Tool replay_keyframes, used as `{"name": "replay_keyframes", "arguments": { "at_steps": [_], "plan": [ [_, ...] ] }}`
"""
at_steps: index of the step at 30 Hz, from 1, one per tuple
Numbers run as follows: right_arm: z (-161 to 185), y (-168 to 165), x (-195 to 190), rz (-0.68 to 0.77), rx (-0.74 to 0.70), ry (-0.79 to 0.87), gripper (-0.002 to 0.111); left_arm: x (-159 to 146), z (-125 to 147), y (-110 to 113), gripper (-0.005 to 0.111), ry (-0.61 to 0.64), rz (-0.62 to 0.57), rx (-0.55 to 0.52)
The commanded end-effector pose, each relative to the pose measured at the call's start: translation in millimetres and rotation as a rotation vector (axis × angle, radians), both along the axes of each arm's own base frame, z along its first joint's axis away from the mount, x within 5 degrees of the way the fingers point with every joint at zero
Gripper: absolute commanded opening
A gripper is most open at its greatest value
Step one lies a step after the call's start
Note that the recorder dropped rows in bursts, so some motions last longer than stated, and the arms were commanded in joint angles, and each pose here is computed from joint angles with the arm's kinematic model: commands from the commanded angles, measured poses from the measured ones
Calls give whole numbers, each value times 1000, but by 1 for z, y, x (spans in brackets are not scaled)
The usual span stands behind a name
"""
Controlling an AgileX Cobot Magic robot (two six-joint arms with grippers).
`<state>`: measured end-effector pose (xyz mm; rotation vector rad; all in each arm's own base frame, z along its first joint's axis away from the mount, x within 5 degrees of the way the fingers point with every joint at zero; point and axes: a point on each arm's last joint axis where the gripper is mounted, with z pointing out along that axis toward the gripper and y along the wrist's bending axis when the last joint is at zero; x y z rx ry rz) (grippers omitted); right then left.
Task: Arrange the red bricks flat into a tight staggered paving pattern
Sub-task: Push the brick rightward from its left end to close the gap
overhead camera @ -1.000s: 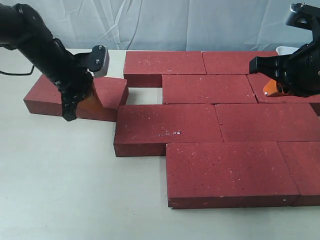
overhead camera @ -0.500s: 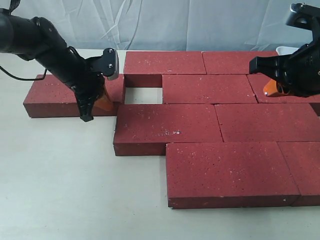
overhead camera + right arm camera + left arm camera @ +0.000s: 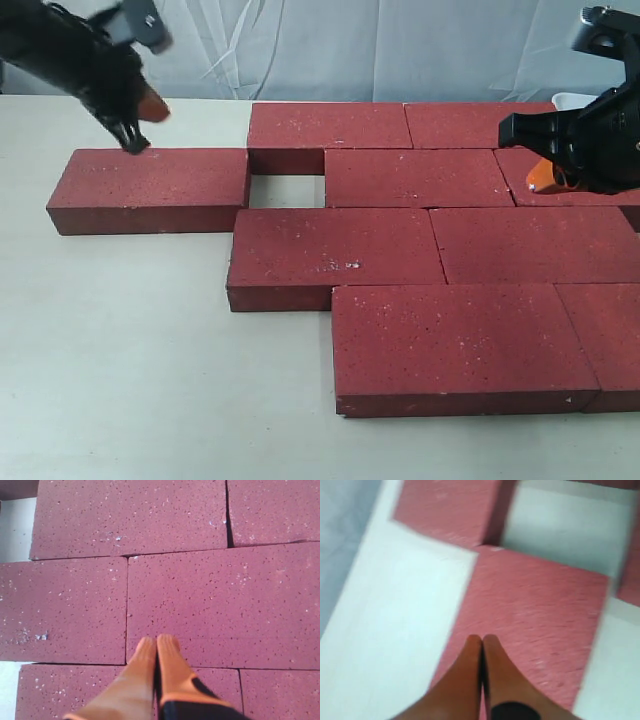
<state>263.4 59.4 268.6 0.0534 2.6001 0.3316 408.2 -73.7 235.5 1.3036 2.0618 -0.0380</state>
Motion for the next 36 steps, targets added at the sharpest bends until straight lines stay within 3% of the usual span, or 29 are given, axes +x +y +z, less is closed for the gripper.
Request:
{"name": "replay_keyframes", "arguments": {
  "at_steps": [1,5,12,22,29,36],
  "plan": [
    [2,-2,0,-6,-1,-17,-1,16,0,57,0,11,429,-178],
    [2,-2,0,-6,-1,-17,-1,21,-27,107,0,102,667,-243],
    [2,-2,0,-6,-1,-17,-1,25,-73,144,0,185,852,-242],
    [2,-2,0,-6,-1,-17,-1,29,-114,130,0,295,837,-233],
    [2,-2,0,-6,-1,-17,-1,30,-115,115,0,325,845,-297],
    [2,-2,0,-6,-1,-17,-1,33,-113,98,0,315,764,-321]
  ]
}}
